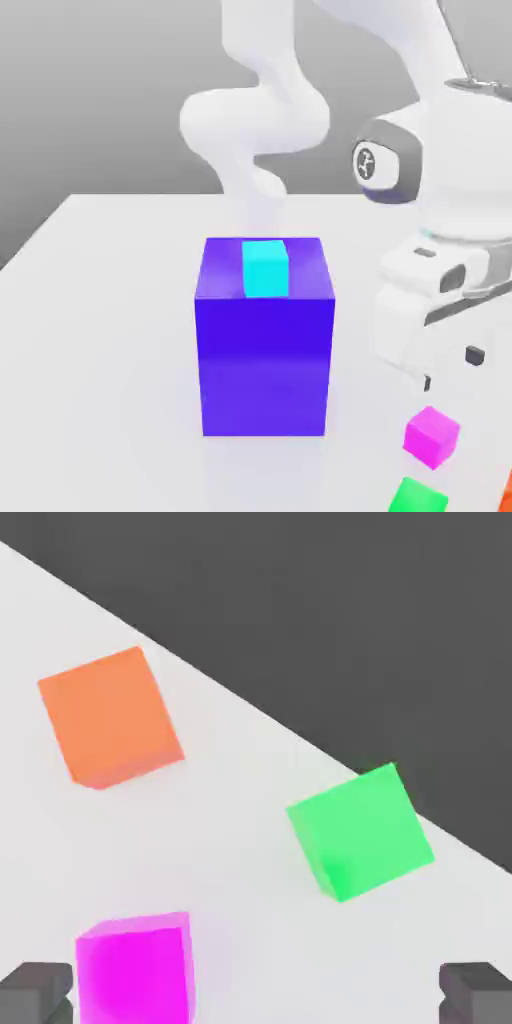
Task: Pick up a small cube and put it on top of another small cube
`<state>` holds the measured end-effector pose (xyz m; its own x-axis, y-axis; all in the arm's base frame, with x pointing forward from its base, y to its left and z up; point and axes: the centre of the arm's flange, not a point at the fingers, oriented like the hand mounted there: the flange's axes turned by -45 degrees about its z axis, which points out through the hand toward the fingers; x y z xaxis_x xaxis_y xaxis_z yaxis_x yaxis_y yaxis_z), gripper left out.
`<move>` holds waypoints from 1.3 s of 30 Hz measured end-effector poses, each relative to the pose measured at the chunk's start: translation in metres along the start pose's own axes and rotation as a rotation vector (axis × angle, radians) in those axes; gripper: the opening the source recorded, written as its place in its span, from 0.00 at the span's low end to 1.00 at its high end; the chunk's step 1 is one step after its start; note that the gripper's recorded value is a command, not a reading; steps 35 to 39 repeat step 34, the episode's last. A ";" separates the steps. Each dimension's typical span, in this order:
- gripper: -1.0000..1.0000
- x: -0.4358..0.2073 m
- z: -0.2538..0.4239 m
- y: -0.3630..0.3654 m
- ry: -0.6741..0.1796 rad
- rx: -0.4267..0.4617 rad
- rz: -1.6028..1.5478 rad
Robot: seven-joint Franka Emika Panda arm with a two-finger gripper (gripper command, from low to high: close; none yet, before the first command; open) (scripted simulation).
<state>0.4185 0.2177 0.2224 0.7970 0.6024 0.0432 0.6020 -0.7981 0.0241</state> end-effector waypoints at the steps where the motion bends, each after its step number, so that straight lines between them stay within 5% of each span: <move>1: 0.50 -0.004 0.016 -0.009 -0.021 0.012 -0.020; 6: 0.50 -0.010 0.081 -0.019 -0.041 0.026 -0.039; 7: 0.00 -0.011 0.090 -0.019 -0.042 0.026 -0.040; 19: 0.00 -0.008 0.038 -0.018 -0.043 0.025 -0.038; 27: 0.00 0.049 -0.009 0.081 -0.047 0.017 0.394; 31: 0.00 0.052 0.035 0.093 -0.047 0.015 0.446; 32: 1.00 0.052 0.044 0.093 -0.047 0.015 0.448; 39: 1.00 0.052 0.044 0.093 -0.047 0.015 0.448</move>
